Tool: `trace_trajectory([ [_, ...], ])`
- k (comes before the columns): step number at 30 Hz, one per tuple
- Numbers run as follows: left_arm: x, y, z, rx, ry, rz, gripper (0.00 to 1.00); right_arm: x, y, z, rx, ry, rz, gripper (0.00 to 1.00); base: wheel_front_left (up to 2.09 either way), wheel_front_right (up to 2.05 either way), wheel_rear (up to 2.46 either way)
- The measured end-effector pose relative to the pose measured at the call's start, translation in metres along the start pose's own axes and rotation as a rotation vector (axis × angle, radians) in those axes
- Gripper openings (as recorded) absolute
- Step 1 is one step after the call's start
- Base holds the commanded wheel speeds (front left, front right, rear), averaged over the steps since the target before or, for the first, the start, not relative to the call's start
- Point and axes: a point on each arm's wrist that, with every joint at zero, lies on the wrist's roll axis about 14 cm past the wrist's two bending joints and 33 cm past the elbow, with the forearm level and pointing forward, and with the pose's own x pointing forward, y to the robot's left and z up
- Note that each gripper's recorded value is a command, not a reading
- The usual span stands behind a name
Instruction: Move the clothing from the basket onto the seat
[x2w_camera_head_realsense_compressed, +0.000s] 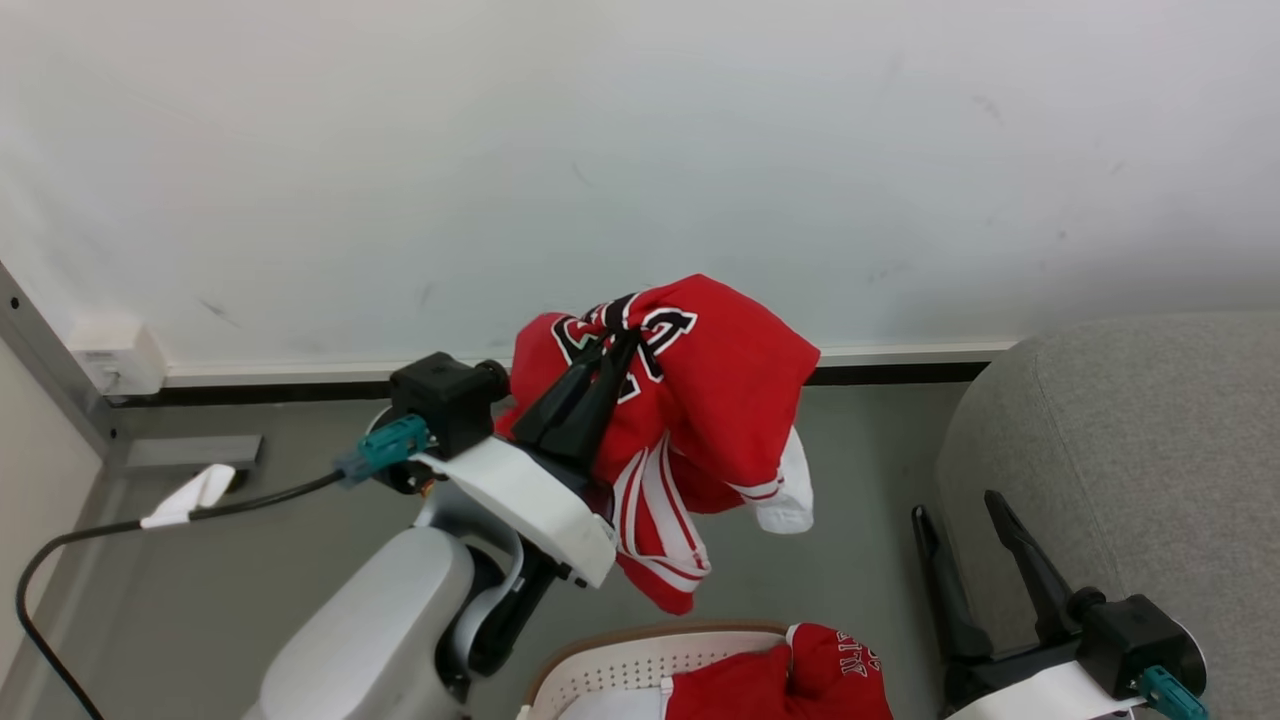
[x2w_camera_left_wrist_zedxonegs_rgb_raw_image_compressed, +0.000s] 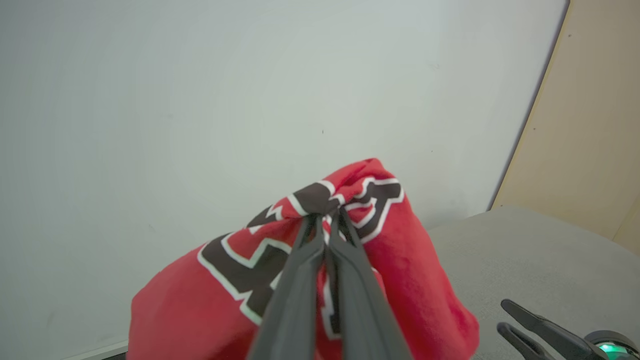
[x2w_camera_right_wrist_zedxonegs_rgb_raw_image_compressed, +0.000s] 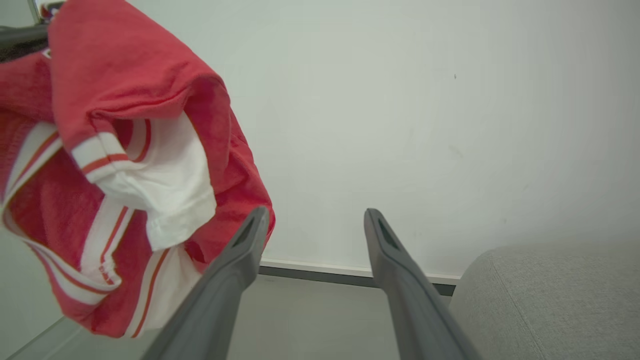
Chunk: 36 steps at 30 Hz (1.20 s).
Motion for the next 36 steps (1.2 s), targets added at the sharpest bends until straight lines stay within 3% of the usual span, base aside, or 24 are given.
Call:
trace_trajectory([
  [12, 0.004, 0.008, -0.004, -0.006, 0.011, 0.022, 0.0, 0.0, 0.014, -0.004, -0.007, 0.014, 0.055, 1.0, 0.0, 0.0, 0.0],
  [25, 0.001, 0.006, -0.015, -0.015, 0.039, 0.026, 0.0, 0.007, 0.074, 0.006, -0.051, -0.015, 0.273, 1.0, 0.0, 0.0, 0.0],
  [36, -0.008, -0.014, -0.02, -0.033, 0.054, -0.008, 0.0, 0.018, 0.113, -0.027, -0.046, 0.11, 0.399, 1.0, 0.0, 0.0, 0.0],
])
